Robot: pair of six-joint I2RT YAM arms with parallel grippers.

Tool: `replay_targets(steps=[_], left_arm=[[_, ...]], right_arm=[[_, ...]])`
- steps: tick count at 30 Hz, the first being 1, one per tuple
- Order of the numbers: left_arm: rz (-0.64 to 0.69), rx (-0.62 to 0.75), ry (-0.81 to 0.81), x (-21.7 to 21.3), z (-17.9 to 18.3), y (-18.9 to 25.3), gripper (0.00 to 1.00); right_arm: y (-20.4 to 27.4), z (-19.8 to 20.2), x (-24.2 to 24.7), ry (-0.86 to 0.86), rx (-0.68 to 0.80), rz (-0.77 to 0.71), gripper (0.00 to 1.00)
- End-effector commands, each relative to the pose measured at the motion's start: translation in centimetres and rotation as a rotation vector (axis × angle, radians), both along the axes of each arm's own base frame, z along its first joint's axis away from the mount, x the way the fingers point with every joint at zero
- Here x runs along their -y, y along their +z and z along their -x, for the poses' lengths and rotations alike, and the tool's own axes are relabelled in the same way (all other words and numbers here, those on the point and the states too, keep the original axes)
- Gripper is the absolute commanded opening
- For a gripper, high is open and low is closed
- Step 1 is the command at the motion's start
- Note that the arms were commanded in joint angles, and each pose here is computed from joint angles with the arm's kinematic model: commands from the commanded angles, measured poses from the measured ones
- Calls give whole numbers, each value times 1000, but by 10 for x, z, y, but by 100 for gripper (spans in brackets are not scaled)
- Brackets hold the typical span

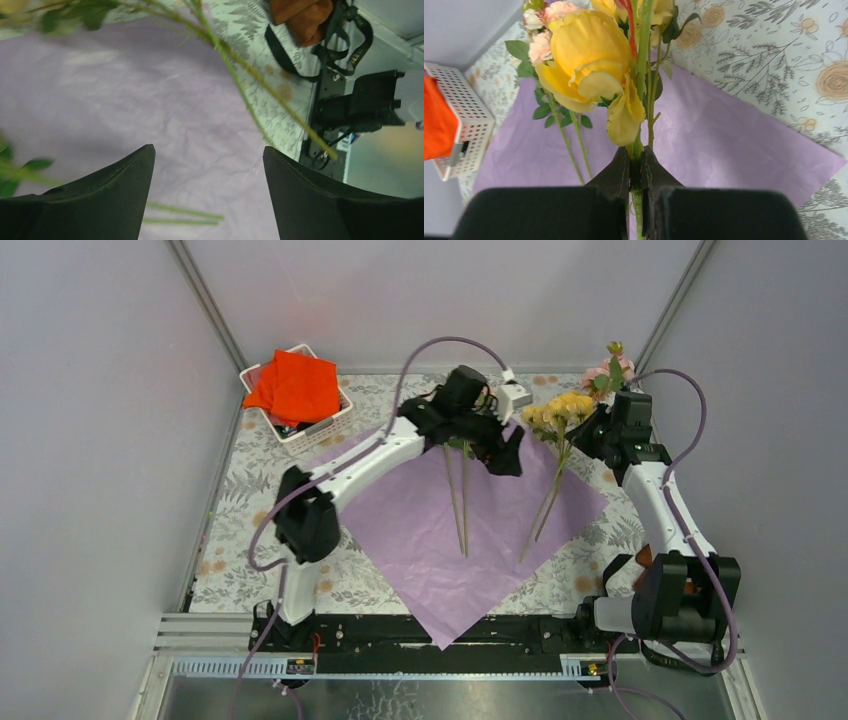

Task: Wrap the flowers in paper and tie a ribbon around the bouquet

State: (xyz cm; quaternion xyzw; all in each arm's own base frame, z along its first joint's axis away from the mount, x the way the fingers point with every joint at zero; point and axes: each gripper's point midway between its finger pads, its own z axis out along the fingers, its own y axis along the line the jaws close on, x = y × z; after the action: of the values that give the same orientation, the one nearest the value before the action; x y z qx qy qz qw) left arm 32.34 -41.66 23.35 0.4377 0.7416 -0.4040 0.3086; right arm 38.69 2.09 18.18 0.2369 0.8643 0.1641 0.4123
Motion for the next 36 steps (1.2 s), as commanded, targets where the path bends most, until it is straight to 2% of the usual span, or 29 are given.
replay_targets(steps=[1, 4, 8, 16, 18, 19, 21, 22, 23, 24, 25, 26, 29, 30, 32, 36], left_arm=[[102, -90, -48, 59, 5, -5, 85], [130, -129, -99, 80, 16, -19, 86], [104, -120, -92, 89, 14, -41, 85], [139, -260, -148, 99, 33, -59, 84], [132, -285, -148, 102, 37, -66, 80], [126, -294, -149, 104, 39, -71, 72], [115, -310, -143, 107, 40, -81, 47], [115, -321, -145, 109, 41, -84, 29], [119, -333, -145, 110, 42, -86, 15], [123, -344, -144, 112, 42, -88, 4], [125, -354, -142, 114, 41, -90, 0], [130, -363, -140, 116, 40, -92, 0], [120, -368, -87, 120, 30, -104, 0], [108, -366, -60, 121, 24, -112, 0], [84, -371, -17, 121, 16, -126, 0], [63, -399, 42, 120, 7, -145, 0]], right_arm=[[44, -8, -12, -8, 175, -93, 0], [42, -5, -16, 14, 173, -99, 0], [46, -3, -23, 43, 191, -127, 0], [44, -3, -21, 36, 193, -125, 0], [41, -3, -23, 37, 192, -135, 0], [40, -3, -24, 40, 192, -143, 0], [36, -3, -24, 41, 185, -145, 0], [33, -2, -24, 43, 177, -144, 0], [29, -1, -24, 44, 167, -136, 0], [25, 0, -24, 47, 156, -133, 0], [20, 1, -24, 53, 143, -131, 0], [15, 3, -25, 59, 126, -130, 7], [-10, 12, -25, 61, 31, -125, 54], [-18, 17, -24, 62, -6, -119, 62], [-32, 29, -21, 48, -61, -101, 71], [-54, 52, -16, 23, -112, -78, 70]])
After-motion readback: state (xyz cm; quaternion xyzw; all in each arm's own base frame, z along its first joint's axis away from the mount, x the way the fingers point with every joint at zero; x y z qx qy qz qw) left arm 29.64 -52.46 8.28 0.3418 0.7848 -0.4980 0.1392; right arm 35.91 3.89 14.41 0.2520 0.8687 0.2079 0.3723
